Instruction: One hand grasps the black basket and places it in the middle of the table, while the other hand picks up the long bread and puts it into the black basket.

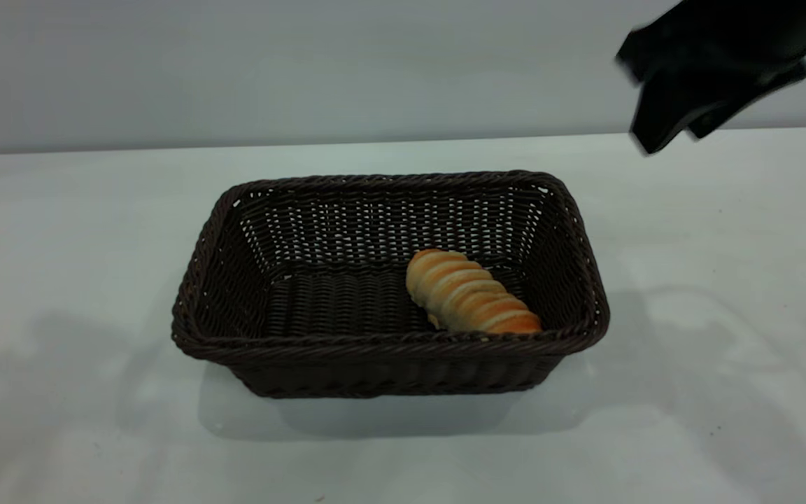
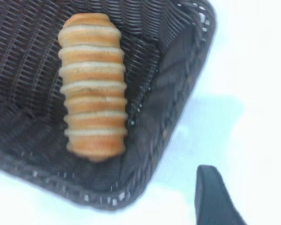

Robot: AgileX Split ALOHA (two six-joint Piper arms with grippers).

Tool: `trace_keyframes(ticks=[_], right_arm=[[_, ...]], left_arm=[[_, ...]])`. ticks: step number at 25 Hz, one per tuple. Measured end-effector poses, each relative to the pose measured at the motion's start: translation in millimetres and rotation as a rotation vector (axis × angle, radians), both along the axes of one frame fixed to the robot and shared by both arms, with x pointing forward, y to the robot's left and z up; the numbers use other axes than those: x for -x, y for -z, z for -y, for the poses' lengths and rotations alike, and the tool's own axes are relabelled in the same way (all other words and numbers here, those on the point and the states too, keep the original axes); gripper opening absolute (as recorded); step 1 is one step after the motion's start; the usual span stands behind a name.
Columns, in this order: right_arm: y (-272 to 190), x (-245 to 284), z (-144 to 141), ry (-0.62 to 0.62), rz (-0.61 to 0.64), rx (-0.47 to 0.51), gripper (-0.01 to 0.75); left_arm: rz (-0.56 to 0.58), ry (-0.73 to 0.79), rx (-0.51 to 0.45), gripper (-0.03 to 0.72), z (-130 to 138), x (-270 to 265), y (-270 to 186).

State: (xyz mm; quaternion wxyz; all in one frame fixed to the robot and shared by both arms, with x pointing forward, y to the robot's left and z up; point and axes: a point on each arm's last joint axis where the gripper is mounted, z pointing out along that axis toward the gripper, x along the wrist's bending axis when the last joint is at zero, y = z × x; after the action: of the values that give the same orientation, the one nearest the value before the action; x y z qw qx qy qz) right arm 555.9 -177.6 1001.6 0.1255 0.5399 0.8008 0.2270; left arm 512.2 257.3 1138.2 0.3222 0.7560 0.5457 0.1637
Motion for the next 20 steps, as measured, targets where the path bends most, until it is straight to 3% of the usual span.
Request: trace_keyframes(ticks=[13, 20], right_arm=[[-89, 81, 27, -0.038, -0.039, 0.0, 0.356], [-126, 147, 50, -0.053, 0.046, -0.029, 0.356]], left_arm=[[0.041, -0.003, 0.037, 0.573, -7, 125, -12], [0.139, 0.012, 0.049, 0.573, -11, 200, -9]])
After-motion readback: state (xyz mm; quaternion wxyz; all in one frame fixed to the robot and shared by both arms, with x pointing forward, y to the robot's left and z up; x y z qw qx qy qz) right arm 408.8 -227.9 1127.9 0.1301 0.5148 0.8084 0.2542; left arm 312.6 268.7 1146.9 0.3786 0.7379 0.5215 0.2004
